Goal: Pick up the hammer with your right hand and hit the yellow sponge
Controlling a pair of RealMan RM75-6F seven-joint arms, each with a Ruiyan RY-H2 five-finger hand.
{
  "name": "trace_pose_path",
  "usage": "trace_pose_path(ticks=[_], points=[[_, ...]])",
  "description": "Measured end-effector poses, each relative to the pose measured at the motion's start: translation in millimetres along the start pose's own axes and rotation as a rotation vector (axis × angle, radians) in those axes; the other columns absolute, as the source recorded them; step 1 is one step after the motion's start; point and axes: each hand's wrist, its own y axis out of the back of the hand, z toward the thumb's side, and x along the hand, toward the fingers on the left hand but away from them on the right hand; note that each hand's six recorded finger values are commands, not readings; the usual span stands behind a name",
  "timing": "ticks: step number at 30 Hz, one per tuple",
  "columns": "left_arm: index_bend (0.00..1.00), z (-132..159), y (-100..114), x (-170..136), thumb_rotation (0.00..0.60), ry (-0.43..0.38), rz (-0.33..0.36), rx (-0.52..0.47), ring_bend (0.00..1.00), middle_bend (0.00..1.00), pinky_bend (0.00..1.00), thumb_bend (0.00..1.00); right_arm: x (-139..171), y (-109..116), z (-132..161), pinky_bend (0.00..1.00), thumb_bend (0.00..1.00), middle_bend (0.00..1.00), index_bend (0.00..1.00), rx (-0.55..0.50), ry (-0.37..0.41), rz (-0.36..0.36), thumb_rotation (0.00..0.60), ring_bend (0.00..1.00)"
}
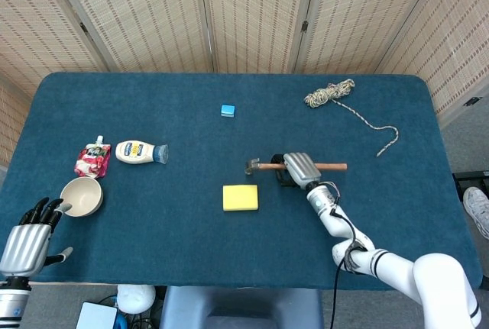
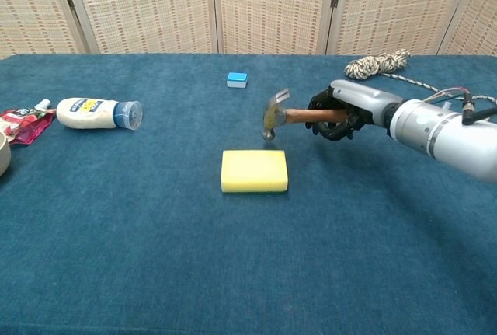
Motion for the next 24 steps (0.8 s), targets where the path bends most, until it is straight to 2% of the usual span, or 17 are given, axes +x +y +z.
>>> trace_pose_path(ticks=[2, 4, 10, 13, 16, 21, 24], points=[[0.22, -0.2, 0.4, 0.1, 0.600, 0.000, -0.001, -0.006, 0.11, 0.18, 0.25, 0.11, -0.6, -0.2, 0.0, 0.21, 0.13, 0.07, 0.00, -0.036, -0.002, 0.005, 0.600, 0.09], [0.22, -1.2, 0.9, 0.3, 0.600, 0.001, -0.001, -0.007, 0.11, 0.18, 0.25, 0.11, -0.1, 3.2, -0.9, 0.15, 0.09, 0.03, 0.00, -0.079, -0.003, 0.005, 0.600, 0.04], [0.21, -0.5, 3.3, 3.8, 0.600, -0.004, 0.010, -0.008, 0.11, 0.18, 0.25, 0.11, 10.9, 26.0, -7.2, 0.13, 0.09, 0.02, 0.00, -0.099, 0.007, -0.022, 0.600, 0.03], [0.21, -0.6, 8.5, 7.3, 0.600, -0.003, 0.033, -0.012, 0.11, 0.18, 0.25, 0.11, 24.1, 43.9, -13.5, 0.14, 0.19, 0.08, 0.00, -0.079, 0.017, -0.057, 0.600, 0.04], [0.21, 0.4, 11.7, 10.5, 0.600, -0.004, 0.046, -0.017, 0.11, 0.18, 0.25, 0.11, 44.0, 64.0, -21.5, 0.18, 0.24, 0.21, 0.03, -0.034, 0.026, -0.109, 0.600, 0.12], [0.21, 3.8, 10.5, 10.9, 0.600, -0.009, 0.045, -0.024, 0.11, 0.18, 0.25, 0.11, 92.9, 98.7, -42.9, 0.26, 0.25, 0.33, 0.24, 0.081, 0.014, -0.199, 0.600, 0.23], [0.21, 7.3, 10.4, 10.6, 0.600, -0.010, 0.054, -0.031, 0.11, 0.18, 0.25, 0.11, 133.6, 118.3, -62.8, 0.27, 0.25, 0.33, 0.28, 0.134, -0.023, -0.265, 0.600, 0.24]])
